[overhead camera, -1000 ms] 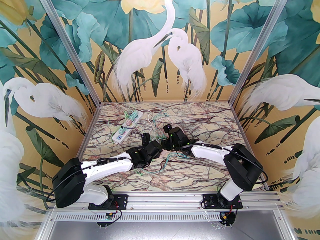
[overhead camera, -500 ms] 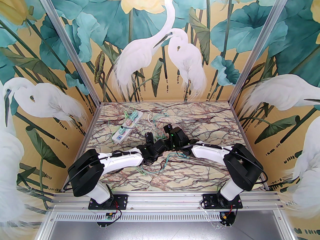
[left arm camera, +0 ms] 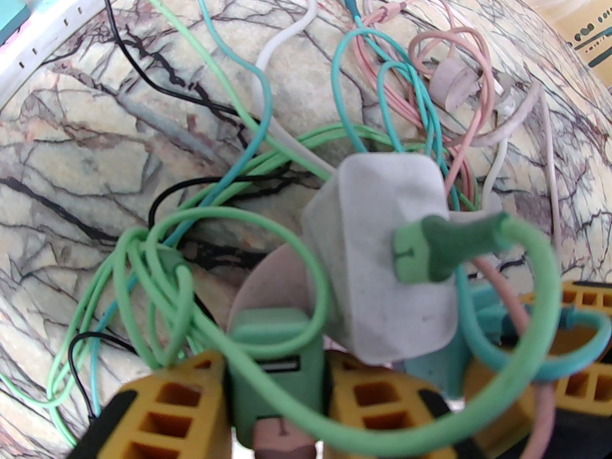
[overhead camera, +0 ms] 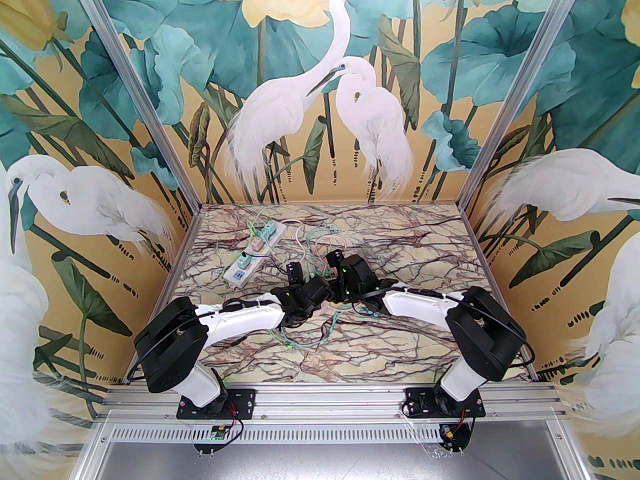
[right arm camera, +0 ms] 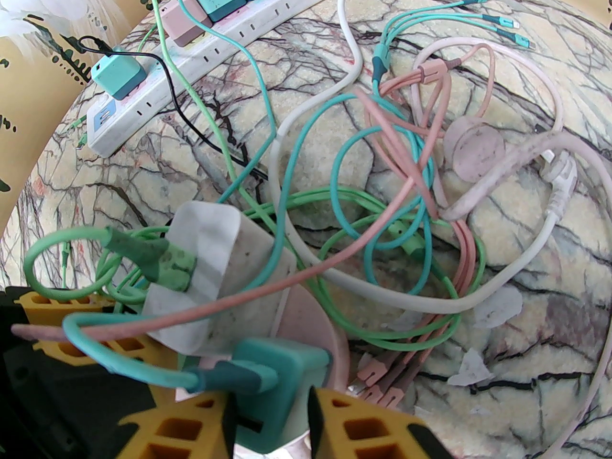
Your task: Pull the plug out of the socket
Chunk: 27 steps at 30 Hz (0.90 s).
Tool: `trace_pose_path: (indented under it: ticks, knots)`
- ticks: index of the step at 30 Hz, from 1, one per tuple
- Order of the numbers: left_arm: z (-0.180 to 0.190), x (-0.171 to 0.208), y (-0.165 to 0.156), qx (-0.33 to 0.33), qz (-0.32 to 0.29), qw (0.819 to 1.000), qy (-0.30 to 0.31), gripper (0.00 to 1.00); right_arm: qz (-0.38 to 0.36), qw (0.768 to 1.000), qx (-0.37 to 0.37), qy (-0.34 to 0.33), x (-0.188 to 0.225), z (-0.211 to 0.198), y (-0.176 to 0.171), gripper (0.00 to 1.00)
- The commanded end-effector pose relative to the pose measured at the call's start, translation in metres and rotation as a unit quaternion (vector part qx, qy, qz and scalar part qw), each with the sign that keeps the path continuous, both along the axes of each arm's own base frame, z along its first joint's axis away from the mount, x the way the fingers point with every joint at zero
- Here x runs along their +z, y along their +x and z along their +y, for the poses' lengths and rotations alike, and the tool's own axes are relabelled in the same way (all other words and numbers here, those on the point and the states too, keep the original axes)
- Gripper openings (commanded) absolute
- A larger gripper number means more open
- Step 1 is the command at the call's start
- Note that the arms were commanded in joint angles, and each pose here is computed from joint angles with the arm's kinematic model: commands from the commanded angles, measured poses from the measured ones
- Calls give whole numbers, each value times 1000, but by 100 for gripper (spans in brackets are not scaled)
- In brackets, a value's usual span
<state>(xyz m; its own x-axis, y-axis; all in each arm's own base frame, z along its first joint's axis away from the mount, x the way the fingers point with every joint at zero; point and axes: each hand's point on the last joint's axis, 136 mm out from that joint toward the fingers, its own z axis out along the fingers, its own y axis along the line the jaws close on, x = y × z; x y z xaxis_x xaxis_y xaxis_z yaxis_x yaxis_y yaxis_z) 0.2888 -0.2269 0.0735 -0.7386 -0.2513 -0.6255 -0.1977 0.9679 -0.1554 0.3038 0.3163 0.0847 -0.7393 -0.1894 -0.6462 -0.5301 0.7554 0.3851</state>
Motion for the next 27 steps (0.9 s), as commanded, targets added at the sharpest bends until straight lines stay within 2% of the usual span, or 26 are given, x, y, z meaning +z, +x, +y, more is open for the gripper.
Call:
trace_pose_path:
  ticks: [1, 7, 14, 18, 21, 25, 27]
  knots:
    - [9, -10, -1, -3, 11, 1000, 16, 28, 43, 999, -1, -18, -23, -4, -12, 33]
    - [0, -9, 2, -13, 16, 1000, 17, 24, 59, 998, -15, -32, -34, -14, -19, 33]
    - [-16, 6, 3, -32, 4, 997, 67, 22, 85, 995, -31, -47, -53, -18, -20, 32]
    - [-17, 3, 2, -34, 8, 997, 64, 22, 91, 994, -35, -54, -57, -20, -22, 32]
    - [-16, 2, 0, -29, 14, 999, 27, 21, 91, 993, -41, -62, -59, -23, -23, 32]
    - [-7, 8, 0, -10, 17, 998, -66, 21, 91, 993, -44, -65, -60, -24, -22, 31]
    - [-2, 16, -1, -3, 7, 996, -91, 21, 92, 993, -43, -67, -61, -24, -22, 31]
